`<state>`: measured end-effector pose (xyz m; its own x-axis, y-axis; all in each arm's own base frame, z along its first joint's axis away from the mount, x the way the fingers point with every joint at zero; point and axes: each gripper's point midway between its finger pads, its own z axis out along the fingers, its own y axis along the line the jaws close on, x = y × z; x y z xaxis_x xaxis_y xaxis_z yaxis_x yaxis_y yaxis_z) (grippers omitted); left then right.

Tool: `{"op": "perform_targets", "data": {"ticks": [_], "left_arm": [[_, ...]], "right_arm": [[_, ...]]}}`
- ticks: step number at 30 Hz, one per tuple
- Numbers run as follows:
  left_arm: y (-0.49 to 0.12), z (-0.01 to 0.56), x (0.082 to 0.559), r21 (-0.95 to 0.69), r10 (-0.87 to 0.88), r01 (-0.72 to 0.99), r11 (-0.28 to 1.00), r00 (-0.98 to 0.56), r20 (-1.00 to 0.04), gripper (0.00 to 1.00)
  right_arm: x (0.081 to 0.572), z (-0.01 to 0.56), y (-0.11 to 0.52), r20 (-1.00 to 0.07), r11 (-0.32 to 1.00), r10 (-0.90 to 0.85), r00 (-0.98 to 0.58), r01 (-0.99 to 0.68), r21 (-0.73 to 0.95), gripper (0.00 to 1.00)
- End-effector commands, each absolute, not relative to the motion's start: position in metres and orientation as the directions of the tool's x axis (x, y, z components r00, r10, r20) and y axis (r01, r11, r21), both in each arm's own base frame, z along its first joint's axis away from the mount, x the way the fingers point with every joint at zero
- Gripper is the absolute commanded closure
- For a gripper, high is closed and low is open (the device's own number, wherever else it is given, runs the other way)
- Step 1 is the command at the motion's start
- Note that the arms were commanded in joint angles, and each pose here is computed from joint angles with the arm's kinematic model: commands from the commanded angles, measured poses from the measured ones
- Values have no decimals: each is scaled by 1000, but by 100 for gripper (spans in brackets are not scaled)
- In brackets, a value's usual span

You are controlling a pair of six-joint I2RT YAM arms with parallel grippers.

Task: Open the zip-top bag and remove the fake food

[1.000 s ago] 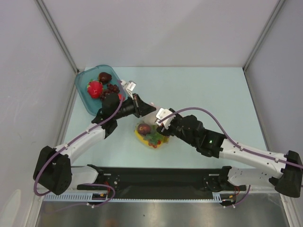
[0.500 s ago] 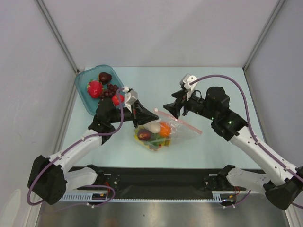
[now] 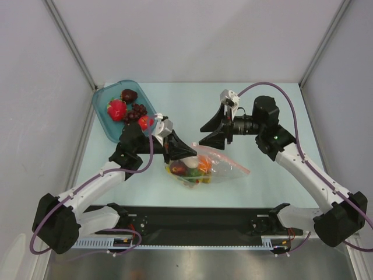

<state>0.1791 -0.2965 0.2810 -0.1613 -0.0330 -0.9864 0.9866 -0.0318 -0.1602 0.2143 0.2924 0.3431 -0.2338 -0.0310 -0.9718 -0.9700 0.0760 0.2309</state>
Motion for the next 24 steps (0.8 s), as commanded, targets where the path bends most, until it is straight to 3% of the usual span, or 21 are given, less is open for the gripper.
{"op": "perform_targets", "data": {"ticks": [1, 9, 17, 24], "left_arm": [[-298, 310, 160, -25, -68, 993, -117, -33, -997, 100], [-302, 312, 157, -16, -52, 991, -132, -23, -998, 100], [-304, 313, 159, -12, -42, 992, -128, -18, -999, 100], [-305, 309, 159, -22, -30, 992, -126, -26, -999, 100]], "right_arm": [[201, 353, 297, -975, -51, -25, -222, -974, 223, 33], [201, 338, 300, -964, -81, -66, -256, -962, 261, 34], [180, 333, 301, -956, -209, -104, -276, -933, 292, 36], [179, 334, 302, -957, -197, -106, -269, -938, 285, 46]]}}
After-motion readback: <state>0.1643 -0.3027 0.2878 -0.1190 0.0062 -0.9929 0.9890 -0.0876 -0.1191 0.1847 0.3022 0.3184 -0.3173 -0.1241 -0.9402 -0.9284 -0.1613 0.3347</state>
